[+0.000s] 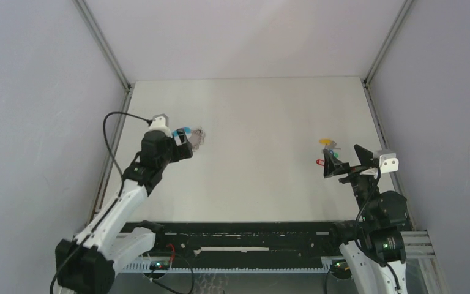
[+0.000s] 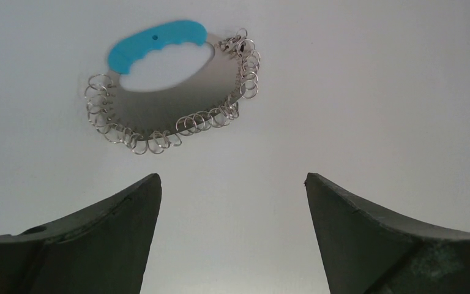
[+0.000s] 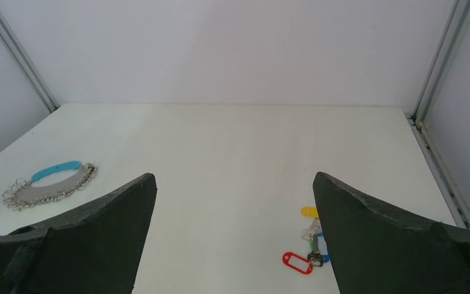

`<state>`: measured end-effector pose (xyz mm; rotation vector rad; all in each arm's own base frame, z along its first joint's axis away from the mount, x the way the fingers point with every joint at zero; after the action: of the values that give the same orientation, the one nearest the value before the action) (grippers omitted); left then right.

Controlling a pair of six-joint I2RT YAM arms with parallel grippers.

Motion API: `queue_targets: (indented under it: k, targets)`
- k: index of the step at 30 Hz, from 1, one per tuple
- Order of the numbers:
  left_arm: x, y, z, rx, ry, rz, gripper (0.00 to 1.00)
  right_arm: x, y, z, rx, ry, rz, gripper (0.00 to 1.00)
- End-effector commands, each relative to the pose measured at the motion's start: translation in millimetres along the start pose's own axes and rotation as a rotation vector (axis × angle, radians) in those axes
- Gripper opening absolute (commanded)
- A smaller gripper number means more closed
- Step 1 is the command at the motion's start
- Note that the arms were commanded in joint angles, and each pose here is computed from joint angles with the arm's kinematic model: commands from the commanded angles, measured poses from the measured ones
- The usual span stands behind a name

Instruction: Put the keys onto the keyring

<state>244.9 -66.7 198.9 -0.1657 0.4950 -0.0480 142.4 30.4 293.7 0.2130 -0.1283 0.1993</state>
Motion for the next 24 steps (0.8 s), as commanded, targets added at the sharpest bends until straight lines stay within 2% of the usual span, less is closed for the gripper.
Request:
queue_targets:
  k: [1,12,21,24]
  targets:
    - [35.3,-11.8,32.0,-0.055,-0.062,0.011,0.92,-2.9,4.3,8.8,0.013,-0.040,0.020,1.00]
    - [131.7,-12.7,28.6,0.031,0.085,0.121,0.95,-3.6,7.0,7.7,0.016,-0.033,0.039,1.00]
    - [184.1,-15.6,16.1,0.009,0.200,0.069,0.94,-2.7,6.3,6.4,0.013,-0.026,0.034,1.00]
    - [199.7,-14.6,2.8,0.000,0.277,0.061,0.92,-2.1,6.1,6.3,0.012,-0.025,0.033,1.00]
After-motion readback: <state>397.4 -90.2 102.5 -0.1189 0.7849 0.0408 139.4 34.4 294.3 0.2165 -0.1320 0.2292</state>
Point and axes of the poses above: each gripper's point midway between its finger pads, its own x axis out along the fingers, its own y axis along the line the jaws close on, z = x × y, the point moved 6 cm from there along -x, back along the fingers, and after that the axes turned 5 degrees about x, right-handed, at the moved point
